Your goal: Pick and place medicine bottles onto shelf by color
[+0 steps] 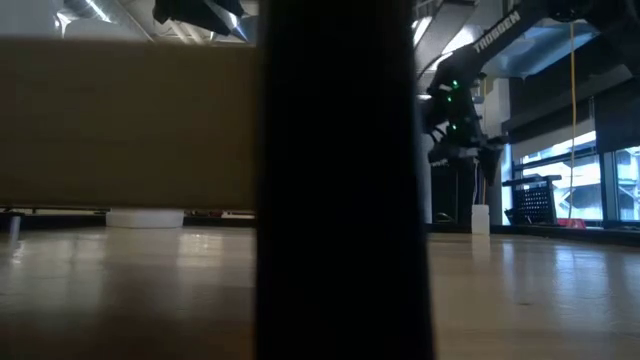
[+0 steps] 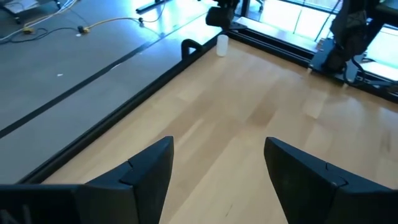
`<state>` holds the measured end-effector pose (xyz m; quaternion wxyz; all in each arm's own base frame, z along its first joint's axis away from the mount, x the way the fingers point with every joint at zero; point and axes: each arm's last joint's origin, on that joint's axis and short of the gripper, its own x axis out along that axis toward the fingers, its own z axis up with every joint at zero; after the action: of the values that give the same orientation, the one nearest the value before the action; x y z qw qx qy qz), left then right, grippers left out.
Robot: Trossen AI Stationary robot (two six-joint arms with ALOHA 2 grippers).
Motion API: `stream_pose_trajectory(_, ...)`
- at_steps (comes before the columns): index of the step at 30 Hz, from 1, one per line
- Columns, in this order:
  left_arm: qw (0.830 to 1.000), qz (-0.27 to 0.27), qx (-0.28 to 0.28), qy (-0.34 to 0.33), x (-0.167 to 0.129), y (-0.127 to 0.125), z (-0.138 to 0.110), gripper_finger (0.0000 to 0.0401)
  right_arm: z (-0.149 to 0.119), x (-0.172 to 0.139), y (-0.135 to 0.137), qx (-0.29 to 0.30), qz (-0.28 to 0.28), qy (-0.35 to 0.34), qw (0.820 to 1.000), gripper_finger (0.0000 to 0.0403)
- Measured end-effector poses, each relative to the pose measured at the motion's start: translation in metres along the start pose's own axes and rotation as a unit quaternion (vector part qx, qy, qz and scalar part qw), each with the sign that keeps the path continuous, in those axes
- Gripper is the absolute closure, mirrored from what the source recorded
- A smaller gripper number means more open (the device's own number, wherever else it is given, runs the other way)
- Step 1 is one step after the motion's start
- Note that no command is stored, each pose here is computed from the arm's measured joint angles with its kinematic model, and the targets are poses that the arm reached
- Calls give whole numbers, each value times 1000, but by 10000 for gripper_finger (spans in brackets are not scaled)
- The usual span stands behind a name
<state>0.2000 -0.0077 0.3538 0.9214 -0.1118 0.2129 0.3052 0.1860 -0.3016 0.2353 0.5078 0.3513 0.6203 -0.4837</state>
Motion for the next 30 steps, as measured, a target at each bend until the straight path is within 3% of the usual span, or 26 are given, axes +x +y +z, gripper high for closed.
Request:
stream_pose_trajectory(6,1000,17,-8,-2,4,6,3,158,5,19,-10,14,56,2,998,177)
stream_pose_trajectory(19,999,39,-19,-3,9,14,6,157,9,33,-15,30,72,-7,997,177)
stream_pose_trajectory(25,999,40,-20,-3,9,14,6,157,0,51,-17,28,68,23,997,177)
stream_pose_trajectory(30,999,40,-20,-3,9,14,6,157,0,64,-16,21,78,9,997,177)
